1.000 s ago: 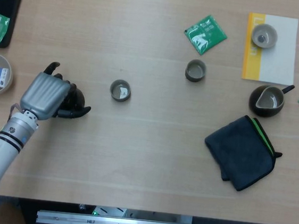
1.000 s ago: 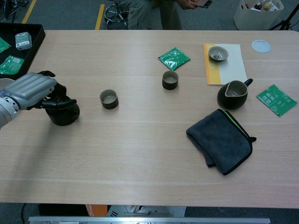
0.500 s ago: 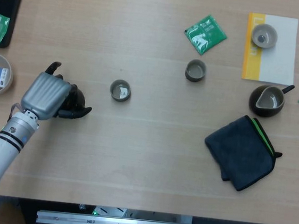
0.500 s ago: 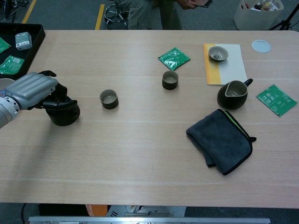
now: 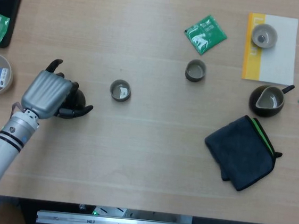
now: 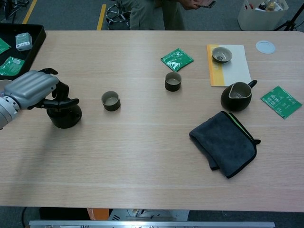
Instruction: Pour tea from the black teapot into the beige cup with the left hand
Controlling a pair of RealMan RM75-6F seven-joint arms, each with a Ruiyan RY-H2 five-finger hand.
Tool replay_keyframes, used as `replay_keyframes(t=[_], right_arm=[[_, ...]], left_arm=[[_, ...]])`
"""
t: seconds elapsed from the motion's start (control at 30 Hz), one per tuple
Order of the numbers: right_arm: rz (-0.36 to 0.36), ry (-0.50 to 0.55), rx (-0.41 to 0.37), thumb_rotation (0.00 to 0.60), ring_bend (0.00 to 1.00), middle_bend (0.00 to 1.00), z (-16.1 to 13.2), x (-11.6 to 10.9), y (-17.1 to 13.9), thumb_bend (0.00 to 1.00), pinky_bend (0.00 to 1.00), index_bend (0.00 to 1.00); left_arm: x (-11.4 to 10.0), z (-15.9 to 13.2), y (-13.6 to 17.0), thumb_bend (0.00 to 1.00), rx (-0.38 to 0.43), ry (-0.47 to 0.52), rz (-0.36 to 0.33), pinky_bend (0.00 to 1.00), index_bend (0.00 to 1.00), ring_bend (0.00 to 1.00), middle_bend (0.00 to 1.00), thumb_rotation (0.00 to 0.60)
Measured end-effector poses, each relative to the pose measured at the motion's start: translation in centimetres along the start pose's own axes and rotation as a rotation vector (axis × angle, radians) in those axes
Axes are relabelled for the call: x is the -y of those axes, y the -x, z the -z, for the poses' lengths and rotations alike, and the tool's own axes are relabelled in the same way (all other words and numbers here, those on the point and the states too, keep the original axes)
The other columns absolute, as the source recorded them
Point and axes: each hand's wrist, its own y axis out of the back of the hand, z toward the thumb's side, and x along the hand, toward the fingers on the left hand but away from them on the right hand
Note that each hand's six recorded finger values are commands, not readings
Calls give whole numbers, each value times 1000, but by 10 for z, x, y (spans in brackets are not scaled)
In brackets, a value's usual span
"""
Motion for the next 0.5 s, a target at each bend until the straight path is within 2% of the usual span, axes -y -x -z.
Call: replay_keyframes(t=[0.3,0.5], right_arm=[[-3,-1,-5,600,247,313,-1,1,2,8,178,240],[0,-5,-5,600,247,313,-2,-1,1,8,177,240]], left_arm=[[0,8,9,149,-19,18,-10,115,541,444,597,0],[0,13,18,149,-39,58,-46,115,511,432,588,4]])
